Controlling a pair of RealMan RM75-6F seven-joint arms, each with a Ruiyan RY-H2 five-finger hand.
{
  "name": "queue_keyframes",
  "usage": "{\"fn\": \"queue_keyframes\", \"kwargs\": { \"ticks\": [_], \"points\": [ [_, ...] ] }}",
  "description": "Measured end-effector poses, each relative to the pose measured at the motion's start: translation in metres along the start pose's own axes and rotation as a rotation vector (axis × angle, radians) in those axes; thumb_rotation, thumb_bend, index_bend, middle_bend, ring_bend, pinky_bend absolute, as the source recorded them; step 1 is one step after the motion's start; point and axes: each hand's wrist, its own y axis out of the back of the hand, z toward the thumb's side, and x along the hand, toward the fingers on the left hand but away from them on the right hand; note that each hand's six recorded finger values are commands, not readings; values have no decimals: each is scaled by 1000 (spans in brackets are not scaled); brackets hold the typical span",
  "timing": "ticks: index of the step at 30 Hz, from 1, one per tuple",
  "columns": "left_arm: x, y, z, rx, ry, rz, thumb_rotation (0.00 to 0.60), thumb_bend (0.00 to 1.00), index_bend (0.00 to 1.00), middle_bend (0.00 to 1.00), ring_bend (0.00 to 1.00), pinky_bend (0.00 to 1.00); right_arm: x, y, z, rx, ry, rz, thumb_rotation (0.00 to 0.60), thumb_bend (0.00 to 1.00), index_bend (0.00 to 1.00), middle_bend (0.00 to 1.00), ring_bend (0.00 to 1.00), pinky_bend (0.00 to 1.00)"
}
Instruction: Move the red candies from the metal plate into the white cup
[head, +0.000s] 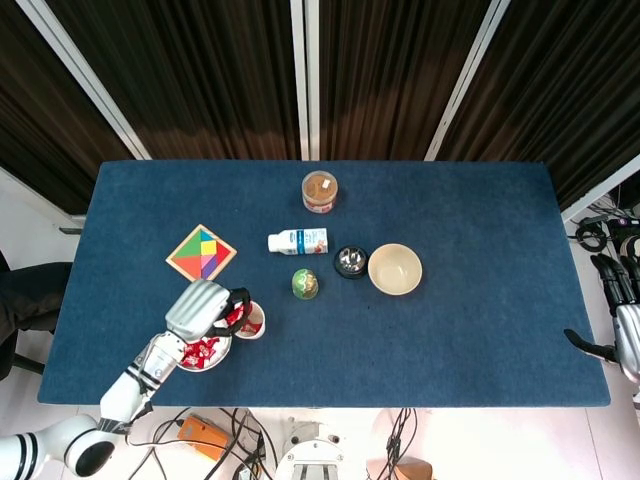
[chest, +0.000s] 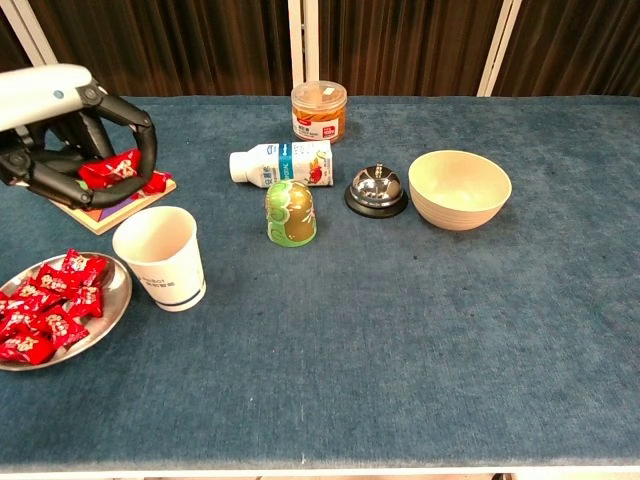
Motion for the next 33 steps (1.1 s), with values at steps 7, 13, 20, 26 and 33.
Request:
{"fn": "queue_keyframes", "kwargs": {
  "ticks": [7,13,20,26,33],
  "points": [
    [12,-15,-3,-45,10,-77,600,464,593,1000,971,896,0,-3,-1,-1,-6,8,600,215,0,139,1,107],
    [10,-17,-8,-19,29,-80,600,448,593,1000,971,896,0,-3,-1,0,-9,9,600,216,0,139,1,107],
    [6,-17,-10,-17,42,-84,600,384,588,1000,971,896,0,-5,-2,-4,-13,15,600,215,0,139,1,107],
    [7,-17,-13,-12,52,-85,600,375,587,1000,971,896,0,-5,-3,-3,-17,14,600,215,0,139,1,107],
    [5,-16,-16,-5,63,-85,600,368,573,1000,971,896,-1,-6,-3,-4,-15,18,600,216,0,139,1,107]
  ]
}}
